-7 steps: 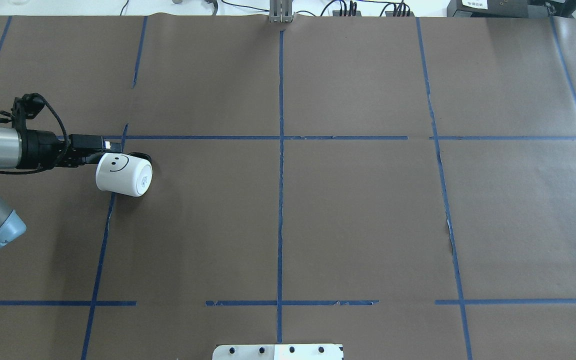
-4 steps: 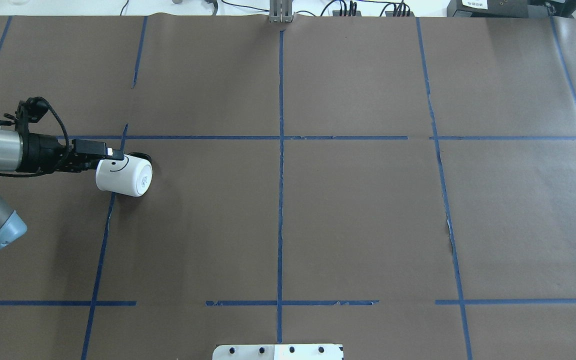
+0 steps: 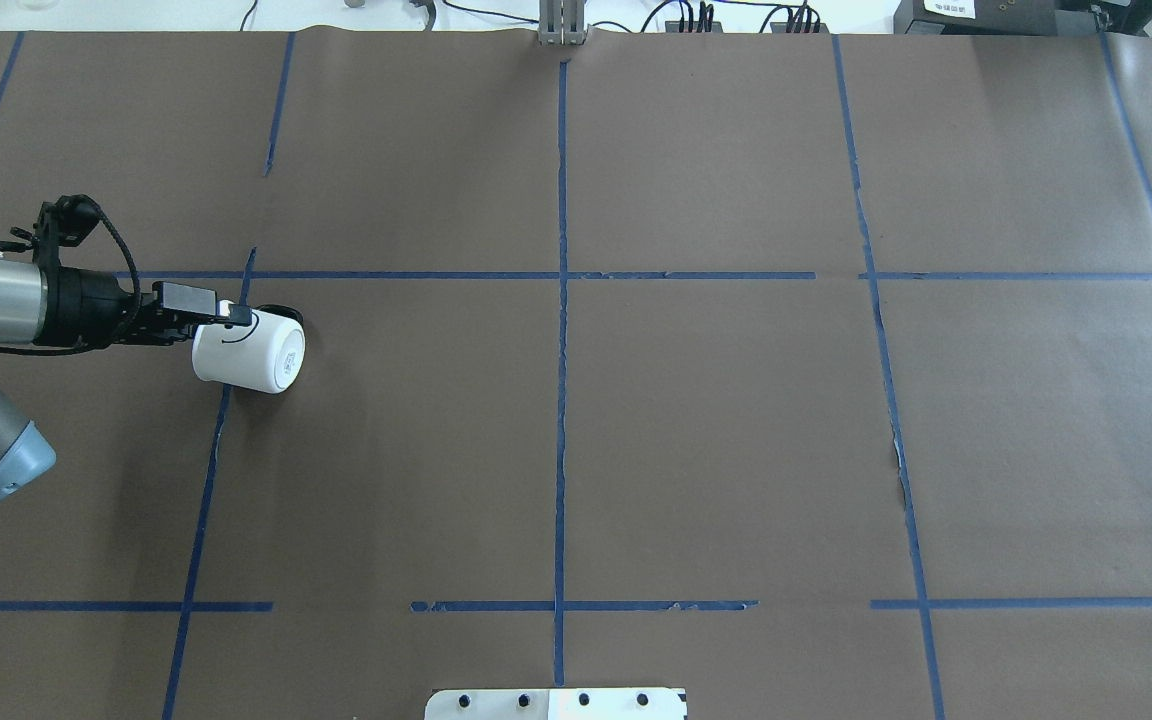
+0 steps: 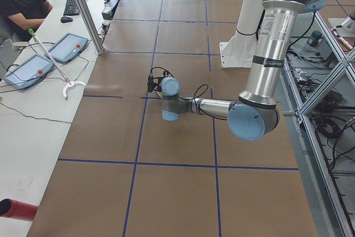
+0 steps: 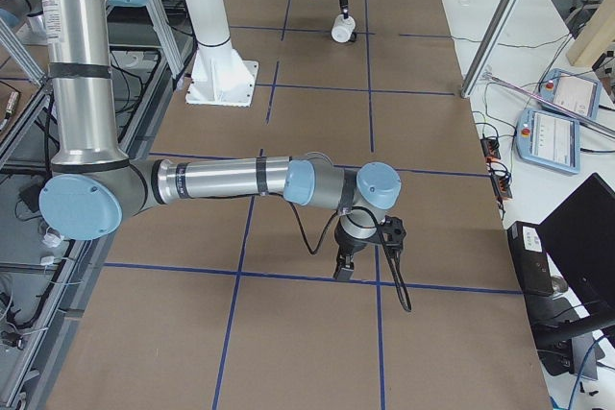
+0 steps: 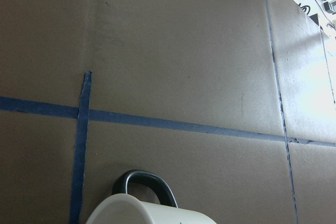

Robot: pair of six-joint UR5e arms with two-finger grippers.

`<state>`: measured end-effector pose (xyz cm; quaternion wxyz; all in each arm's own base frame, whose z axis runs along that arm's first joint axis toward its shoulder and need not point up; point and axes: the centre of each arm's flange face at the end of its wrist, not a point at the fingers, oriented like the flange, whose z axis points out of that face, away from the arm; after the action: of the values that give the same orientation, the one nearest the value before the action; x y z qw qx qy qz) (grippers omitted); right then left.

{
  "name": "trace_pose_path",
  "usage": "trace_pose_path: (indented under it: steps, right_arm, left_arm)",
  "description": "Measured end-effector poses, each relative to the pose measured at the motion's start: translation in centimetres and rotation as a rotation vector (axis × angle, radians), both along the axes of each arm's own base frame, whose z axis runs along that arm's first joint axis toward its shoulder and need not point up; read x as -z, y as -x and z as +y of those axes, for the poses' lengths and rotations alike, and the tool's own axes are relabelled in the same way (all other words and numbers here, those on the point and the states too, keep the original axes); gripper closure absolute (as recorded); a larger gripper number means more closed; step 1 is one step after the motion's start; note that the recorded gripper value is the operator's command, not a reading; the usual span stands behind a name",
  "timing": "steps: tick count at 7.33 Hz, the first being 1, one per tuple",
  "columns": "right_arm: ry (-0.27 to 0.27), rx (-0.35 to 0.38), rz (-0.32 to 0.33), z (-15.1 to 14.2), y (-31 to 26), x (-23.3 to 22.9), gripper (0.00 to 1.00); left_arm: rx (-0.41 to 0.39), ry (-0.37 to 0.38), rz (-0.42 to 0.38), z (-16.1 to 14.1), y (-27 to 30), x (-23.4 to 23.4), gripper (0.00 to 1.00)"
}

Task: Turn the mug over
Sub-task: 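Close the left gripper on the mug rim and lift it slightly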

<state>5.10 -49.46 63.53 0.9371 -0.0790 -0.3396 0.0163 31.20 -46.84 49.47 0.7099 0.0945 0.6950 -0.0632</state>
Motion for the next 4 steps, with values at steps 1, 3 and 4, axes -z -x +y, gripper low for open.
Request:
trace_pose_path:
  steps: [1,3,4]
  right_arm:
    - [0.000,0.000,0.000,0.00,0.00,0.00,0.00]
    - [0.000,0.000,0.000,0.00,0.00,0.00,0.00]
    - [0.000,0.000,0.000,0.00,0.00,0.00,0.00]
  left_arm:
    - [-0.001,-0.002,0.003,-0.01,-0.04,0.24,0.39]
    - [-0.001,-0.006,0.010,-0.07,-0.10,0.80,0.63]
    - [-0.002,-0.003,0.016,-0.01,-0.21,1.11,0.74]
